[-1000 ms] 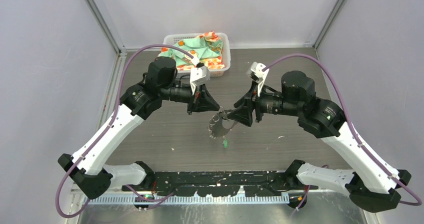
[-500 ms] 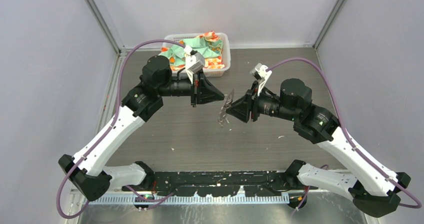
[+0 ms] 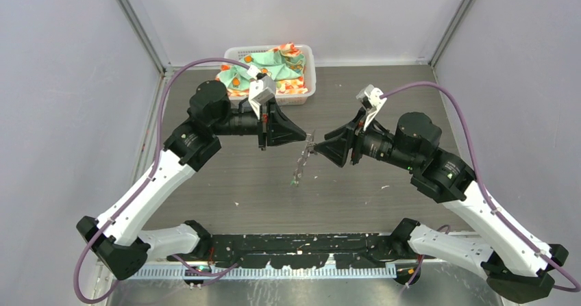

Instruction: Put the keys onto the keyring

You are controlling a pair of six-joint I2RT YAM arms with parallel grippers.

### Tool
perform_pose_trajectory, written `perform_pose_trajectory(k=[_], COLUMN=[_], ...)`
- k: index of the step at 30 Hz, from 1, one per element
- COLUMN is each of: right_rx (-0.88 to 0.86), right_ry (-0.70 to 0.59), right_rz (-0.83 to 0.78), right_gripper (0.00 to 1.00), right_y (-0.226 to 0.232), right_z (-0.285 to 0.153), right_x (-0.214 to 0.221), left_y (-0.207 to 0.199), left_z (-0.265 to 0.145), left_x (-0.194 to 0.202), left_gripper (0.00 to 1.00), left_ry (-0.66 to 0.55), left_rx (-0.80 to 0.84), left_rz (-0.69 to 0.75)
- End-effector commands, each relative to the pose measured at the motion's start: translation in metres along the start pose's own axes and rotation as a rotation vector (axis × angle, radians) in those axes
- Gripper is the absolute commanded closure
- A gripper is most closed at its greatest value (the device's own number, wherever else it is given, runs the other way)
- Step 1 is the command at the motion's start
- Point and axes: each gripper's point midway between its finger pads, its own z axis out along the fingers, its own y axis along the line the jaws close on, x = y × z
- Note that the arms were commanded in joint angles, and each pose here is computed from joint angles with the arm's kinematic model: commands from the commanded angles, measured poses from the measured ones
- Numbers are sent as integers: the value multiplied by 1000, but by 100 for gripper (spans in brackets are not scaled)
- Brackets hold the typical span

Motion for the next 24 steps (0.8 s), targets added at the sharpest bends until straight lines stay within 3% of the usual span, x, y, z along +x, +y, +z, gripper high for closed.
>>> perform_pose_trajectory(k=[1,13,15,18,22,23,24], right_rx=[-50,-149,-163,-177,-202,-211,-221], right_ry=[-73,-22,-18,-5,6,18,32], right_rz=[-47,-73,-75,-80,-101,-108,-112], right_gripper=[44,63,74,98,99,99,99], right_y=[16,29,30,31,36,37,39], right_z=[-5,16,16,17,10,9,9], right_x=[-32,-35,-34,-31,-32,-30,-29], left_y=[-9,-14,-14,-15,-17,-18,-20], left_z=[-5,-7,-8,-8,-7,-8,-8], left_x=[-20,-20,-21,-21,-12,-8,-3], left_gripper=[100,100,100,100,100,97,86], left_ry=[-66,-66,-66,-67,-35,-19,1], left_rx=[17,27,26,27,62,78,102], left_rz=[87,93,93,96,108,118,133])
